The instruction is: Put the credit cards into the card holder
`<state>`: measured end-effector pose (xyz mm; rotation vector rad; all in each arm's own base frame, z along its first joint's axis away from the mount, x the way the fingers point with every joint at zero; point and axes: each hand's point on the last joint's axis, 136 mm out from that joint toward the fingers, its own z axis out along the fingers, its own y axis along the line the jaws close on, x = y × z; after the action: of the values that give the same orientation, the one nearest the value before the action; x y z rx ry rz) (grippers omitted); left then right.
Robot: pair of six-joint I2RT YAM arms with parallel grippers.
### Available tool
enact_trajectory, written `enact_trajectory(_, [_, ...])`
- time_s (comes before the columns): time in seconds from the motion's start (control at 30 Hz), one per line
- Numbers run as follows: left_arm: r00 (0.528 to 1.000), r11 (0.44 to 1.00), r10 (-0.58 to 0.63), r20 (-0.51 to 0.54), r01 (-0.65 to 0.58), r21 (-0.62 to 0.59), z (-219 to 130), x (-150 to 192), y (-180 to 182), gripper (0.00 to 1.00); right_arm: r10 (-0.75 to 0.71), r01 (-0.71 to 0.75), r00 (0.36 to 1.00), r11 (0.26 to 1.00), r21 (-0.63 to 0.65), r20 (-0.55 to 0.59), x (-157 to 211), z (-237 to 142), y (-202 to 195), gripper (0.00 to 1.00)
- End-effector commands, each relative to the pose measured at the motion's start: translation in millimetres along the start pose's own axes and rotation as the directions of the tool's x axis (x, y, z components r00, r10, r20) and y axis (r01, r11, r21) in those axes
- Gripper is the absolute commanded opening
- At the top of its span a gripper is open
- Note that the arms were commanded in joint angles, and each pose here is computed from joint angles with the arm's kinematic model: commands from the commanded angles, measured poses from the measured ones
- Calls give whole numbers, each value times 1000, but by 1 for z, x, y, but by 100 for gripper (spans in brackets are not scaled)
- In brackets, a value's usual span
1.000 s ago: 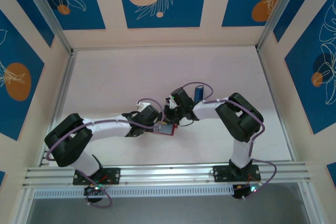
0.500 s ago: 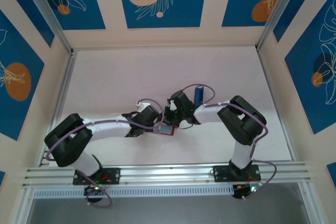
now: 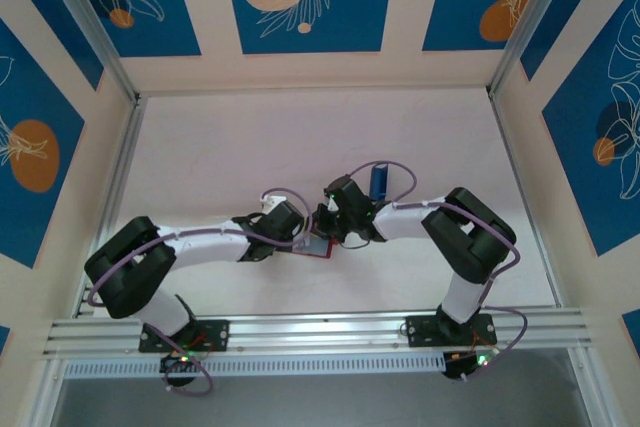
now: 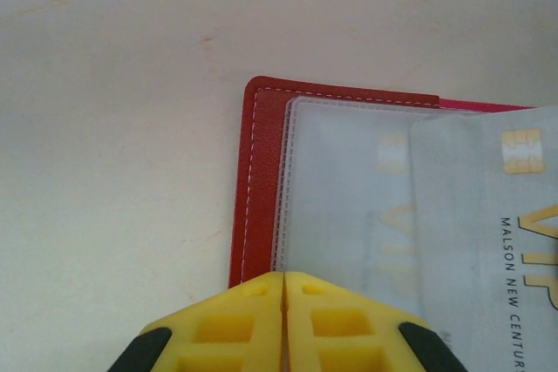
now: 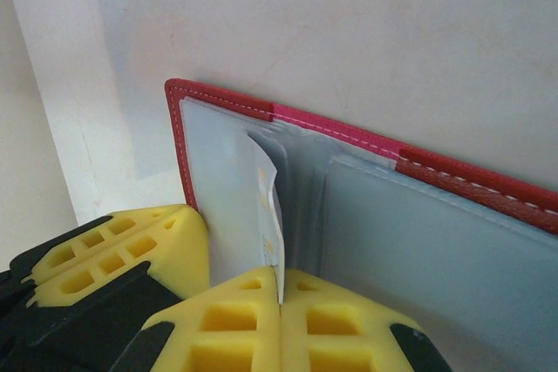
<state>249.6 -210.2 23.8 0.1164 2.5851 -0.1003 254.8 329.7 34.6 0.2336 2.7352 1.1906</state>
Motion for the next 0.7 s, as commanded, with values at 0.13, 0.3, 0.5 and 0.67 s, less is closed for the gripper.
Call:
enact_trajectory(0.13, [985, 996, 55, -165, -66, -62, 8, 49, 21, 8, 14, -17, 1000, 985, 173, 19, 12, 12, -41, 0])
enact_trajectory(0.3, [984, 996, 55, -167, -66, -60, 8, 49, 20, 8, 2, -6, 1000, 984, 177, 23, 18, 14, -42, 0])
enact_trajectory(0.5, [984, 996, 53, -168, -63, -56, 9, 49, 19, 8, -1, 1, 1000, 986, 169, -2, 24, 23, -41, 0])
enact_trajectory(0.67, [985, 996, 51, -164, -61, -61, 8, 48, 21, 8, 7, -1, 999, 986, 164, -35, 31, 22, -41, 9])
